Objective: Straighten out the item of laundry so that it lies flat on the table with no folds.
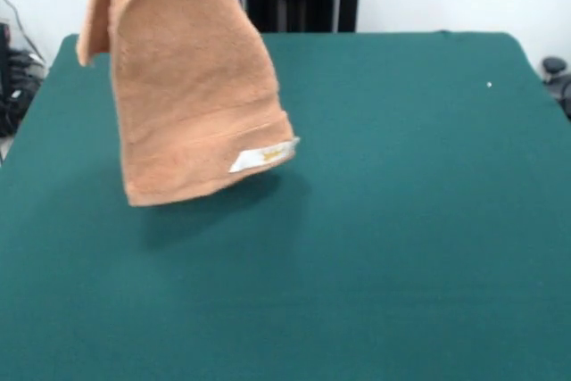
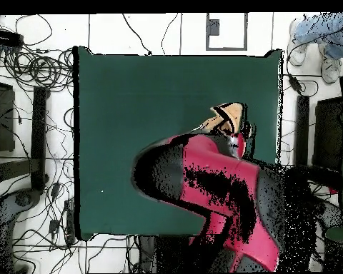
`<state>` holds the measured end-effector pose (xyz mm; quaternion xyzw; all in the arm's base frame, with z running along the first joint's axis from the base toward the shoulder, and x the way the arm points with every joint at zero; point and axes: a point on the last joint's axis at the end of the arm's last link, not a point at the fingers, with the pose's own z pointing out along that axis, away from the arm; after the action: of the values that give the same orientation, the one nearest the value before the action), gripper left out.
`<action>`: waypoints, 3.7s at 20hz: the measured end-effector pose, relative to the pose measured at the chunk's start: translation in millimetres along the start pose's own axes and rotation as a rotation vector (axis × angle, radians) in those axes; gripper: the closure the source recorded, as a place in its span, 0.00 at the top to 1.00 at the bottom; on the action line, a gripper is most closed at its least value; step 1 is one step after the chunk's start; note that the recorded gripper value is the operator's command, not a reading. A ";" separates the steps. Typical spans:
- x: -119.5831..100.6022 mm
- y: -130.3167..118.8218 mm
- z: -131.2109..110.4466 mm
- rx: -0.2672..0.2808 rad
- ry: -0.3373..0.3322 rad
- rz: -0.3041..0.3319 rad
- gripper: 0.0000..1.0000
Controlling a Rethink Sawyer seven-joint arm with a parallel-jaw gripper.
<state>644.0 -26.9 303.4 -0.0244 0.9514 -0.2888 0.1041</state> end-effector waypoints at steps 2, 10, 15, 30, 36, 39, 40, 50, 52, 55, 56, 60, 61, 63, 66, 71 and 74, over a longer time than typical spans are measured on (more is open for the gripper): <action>-8.0 -20.4 4.8 0.013 -0.007 0.026 0.00; -33.1 -85.0 18.8 0.099 -0.041 0.054 0.00; -42.1 -87.3 8.4 0.148 -0.080 0.003 0.00; -47.4 54.0 23.3 0.309 -0.299 -0.110 0.00; -35.5 95.5 46.2 0.340 -0.361 -0.049 0.00; -30.9 99.2 54.5 0.351 -0.364 -0.031 0.00; -28.1 98.0 59.2 0.361 -0.359 -0.024 0.00; -29.0 80.0 58.3 0.368 -0.355 0.008 0.00; -32.1 68.6 55.9 0.353 -0.357 0.041 0.00; -33.9 55.1 51.6 0.332 -0.358 0.084 0.00; -32.9 50.0 49.2 0.319 -0.357 0.105 0.00; -21.5 42.5 42.8 0.253 -0.326 0.182 0.00; -16.9 42.0 42.2 0.238 -0.312 0.199 0.00; -8.6 41.5 40.9 0.211 -0.286 0.228 0.00; 5.4 44.5 38.7 0.172 -0.240 0.262 0.00; 9.9 49.1 35.0 0.143 -0.216 0.281 0.00; 9.1 55.2 30.5 0.121 -0.212 0.287 0.00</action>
<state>642.3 1.3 246.4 0.0875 0.9096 -0.3237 0.2454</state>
